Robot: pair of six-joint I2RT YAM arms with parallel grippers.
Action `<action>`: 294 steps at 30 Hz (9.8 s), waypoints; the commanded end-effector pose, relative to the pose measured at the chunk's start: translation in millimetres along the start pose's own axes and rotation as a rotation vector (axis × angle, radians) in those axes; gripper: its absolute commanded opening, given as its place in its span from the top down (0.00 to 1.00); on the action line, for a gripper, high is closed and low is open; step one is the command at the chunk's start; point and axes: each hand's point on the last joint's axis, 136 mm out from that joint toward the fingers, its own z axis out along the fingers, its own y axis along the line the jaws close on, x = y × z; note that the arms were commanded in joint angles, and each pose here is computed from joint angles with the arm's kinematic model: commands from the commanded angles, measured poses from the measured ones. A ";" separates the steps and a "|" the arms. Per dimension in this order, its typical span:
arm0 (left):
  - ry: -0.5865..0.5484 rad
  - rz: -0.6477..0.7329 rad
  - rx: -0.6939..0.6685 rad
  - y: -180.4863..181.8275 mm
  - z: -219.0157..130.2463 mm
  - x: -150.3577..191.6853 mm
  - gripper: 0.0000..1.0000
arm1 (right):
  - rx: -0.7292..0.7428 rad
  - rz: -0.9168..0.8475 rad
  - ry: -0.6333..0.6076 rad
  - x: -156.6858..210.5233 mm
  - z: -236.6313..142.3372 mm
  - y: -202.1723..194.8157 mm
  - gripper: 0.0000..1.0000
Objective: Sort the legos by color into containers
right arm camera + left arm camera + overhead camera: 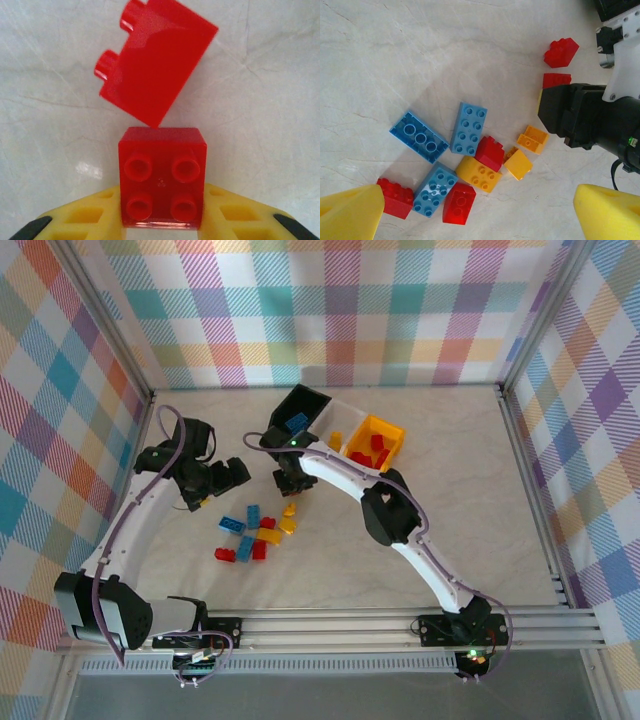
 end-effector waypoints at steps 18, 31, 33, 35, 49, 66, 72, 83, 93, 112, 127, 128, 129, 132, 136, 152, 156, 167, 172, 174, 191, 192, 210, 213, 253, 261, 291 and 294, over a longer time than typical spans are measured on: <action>0.172 0.141 -0.027 -53.1 91.4 -0.5 0.07 | 0.019 0.258 -0.213 -5.8 -147.0 -134.6 0.67; 0.240 0.377 -0.080 -96.2 172.9 -34.1 0.16 | 0.033 0.428 -0.101 4.6 -106.8 -217.3 0.67; 0.234 0.391 -0.078 -99.9 176.4 -38.5 0.17 | 0.024 0.437 -0.095 0.6 -100.8 -218.7 0.67; 0.230 0.405 -0.064 -105.7 179.9 -42.3 0.19 | 0.020 0.435 -0.087 -4.1 -94.8 -217.8 0.67; 0.245 0.488 -0.079 -118.6 211.9 -43.2 0.28 | 0.015 0.439 -0.072 -17.9 -98.6 -216.8 0.51; 0.238 0.496 -0.103 -115.2 228.9 -45.8 0.55 | -0.053 0.522 -0.172 21.4 -181.6 -207.8 0.50; 0.241 0.486 -0.101 -113.3 231.8 -43.6 0.69 | -0.062 0.535 -0.198 31.2 -197.7 -207.3 0.50; 0.171 0.463 -0.034 -142.5 165.9 -45.2 0.83 | -0.083 0.569 -0.199 55.1 -204.6 -201.1 0.50; 0.132 0.542 0.287 -276.6 113.7 5.2 0.81 | -0.122 0.640 -0.211 120.6 -213.2 -199.4 0.46; 0.104 0.619 0.438 -363.0 191.1 28.8 0.71 | -0.251 0.651 -0.289 179.6 -250.6 -183.9 0.45; 0.012 0.613 0.500 -376.8 120.5 6.2 0.47 | -0.321 0.612 -0.299 161.0 -250.1 -171.8 0.45; -0.013 0.612 0.499 -375.5 104.0 0.0 0.46 | -0.332 0.596 -0.292 157.5 -247.9 -168.1 0.45; -0.035 0.610 0.485 -371.5 90.7 -6.1 0.46 | -0.343 0.578 -0.277 152.9 -243.5 -163.6 0.45; -0.084 0.599 0.384 -342.7 55.7 -23.5 0.46 | -0.369 0.497 -0.210 139.2 -226.0 -141.9 0.45; -0.089 0.559 0.198 -277.1 31.2 -38.9 0.43 | -0.395 0.380 -0.135 120.1 -200.6 -106.0 0.44; -0.013 0.188 -0.107 -13.3 6.5 5.5 0.33 | -0.448 0.253 0.250 62.6 -76.3 28.5 0.37; -0.005 0.155 -0.117 7.1 3.2 19.4 0.31 | -0.409 0.254 0.295 65.5 -57.5 35.0 0.37; 0.008 0.129 -0.106 23.5 -2.4 32.5 0.31 | -0.381 0.300 0.323 65.1 -25.2 41.8 0.41; 0.020 0.140 -0.100 23.6 -4.4 32.1 0.31 | -0.353 0.315 0.299 58.5 -16.2 40.0 0.46; 0.020 0.144 -0.096 22.6 -5.3 31.4 0.31 | -0.348 0.316 0.289 54.4 -15.0 40.3 0.48; 0.044 0.142 -0.095 27.3 5.7 33.7 0.31 | -0.355 0.286 0.215 36.4 -34.4 39.8 0.75; 0.046 0.141 -0.092 26.8 6.0 33.8 0.31 | -0.359 0.280 0.202 33.6 -38.7 39.4 0.75; 0.169 0.254 0.005 -4.8 12.7 58.1 0.31 | -0.319 0.503 -0.179 -99.6 -105.8 -128.6 0.73; 0.194 0.276 0.006 -8.1 14.8 63.9 0.31 | -0.317 0.541 -0.182 -110.4 -89.7 -142.1 0.73; 0.171 0.002 0.060 -3.2 53.4 68.8 0.24 | -0.546 -0.424 -0.204 65.1 -128.8 -5.1 0.31; 0.104 0.002 0.047 3.0 32.3 46.9 0.21 | -0.492 -0.736 -0.173 113.6 -73.1 49.2 0.28; 0.134 -0.045 0.053 36.5 15.3 52.6 0.21 | -0.247 -0.652 -0.084 80.8 1.4 41.8 0.48; 0.141 -0.051 0.056 36.1 17.0 53.6 0.20 | -0.217 -0.644 -0.089 81.2 0.9 35.4 0.59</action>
